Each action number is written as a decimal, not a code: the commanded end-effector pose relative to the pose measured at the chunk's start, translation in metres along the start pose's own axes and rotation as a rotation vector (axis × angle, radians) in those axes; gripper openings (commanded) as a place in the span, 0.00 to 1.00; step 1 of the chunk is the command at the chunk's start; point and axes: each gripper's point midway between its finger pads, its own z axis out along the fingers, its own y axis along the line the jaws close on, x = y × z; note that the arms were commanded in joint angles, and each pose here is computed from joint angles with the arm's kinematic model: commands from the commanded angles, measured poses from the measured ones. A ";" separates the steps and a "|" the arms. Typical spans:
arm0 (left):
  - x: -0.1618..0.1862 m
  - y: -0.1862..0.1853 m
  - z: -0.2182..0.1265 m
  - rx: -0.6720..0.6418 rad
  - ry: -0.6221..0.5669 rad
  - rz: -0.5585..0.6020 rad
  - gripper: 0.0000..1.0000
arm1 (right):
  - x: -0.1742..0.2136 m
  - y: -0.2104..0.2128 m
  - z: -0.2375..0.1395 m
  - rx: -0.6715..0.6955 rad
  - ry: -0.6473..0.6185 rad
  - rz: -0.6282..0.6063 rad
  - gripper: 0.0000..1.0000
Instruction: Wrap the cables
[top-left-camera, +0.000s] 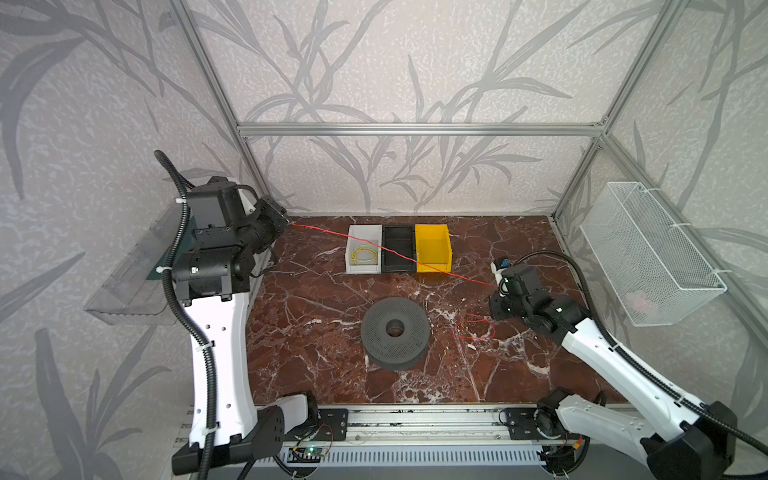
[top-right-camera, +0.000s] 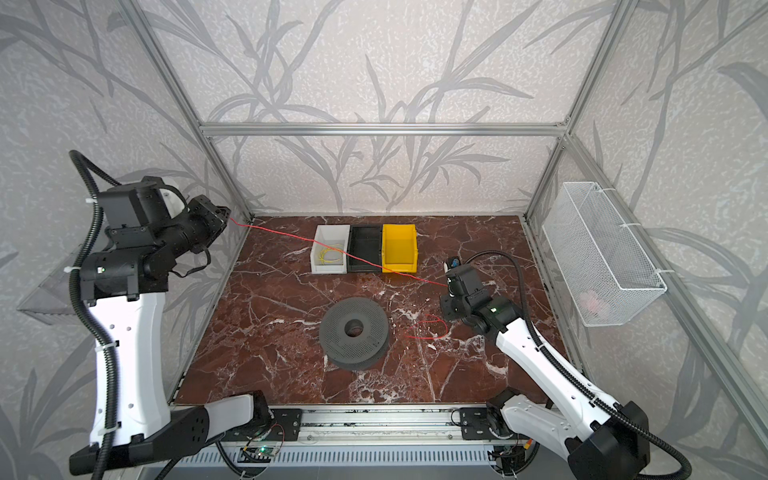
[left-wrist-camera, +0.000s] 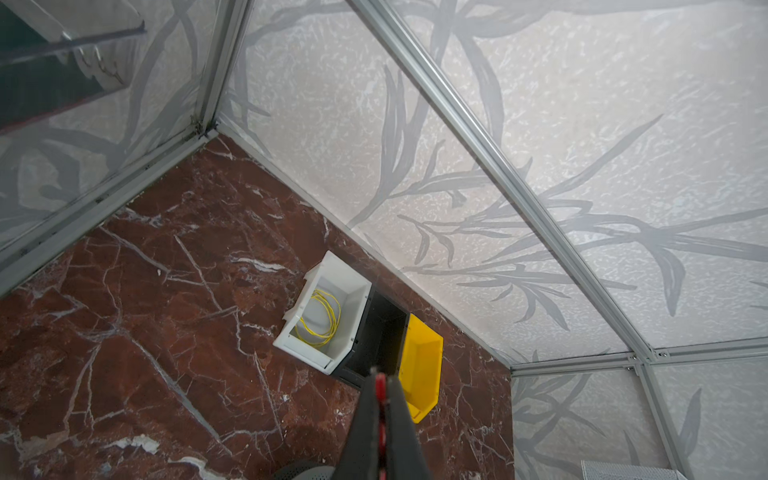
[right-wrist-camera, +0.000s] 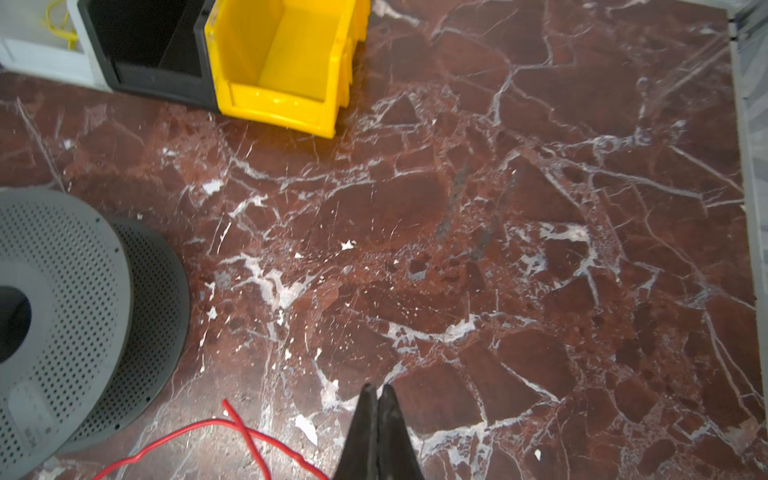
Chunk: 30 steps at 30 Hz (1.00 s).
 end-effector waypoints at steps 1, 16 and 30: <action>-0.066 0.016 -0.026 -0.114 -0.309 -0.042 0.00 | 0.034 -0.061 -0.003 0.242 0.088 0.109 0.00; 0.005 -0.053 0.023 0.284 -0.096 0.007 0.00 | 0.042 0.001 0.007 -0.102 0.195 0.041 0.56; 0.066 -0.115 0.019 0.654 0.117 0.064 0.00 | -0.077 0.068 -0.122 -0.537 -0.326 -0.127 0.73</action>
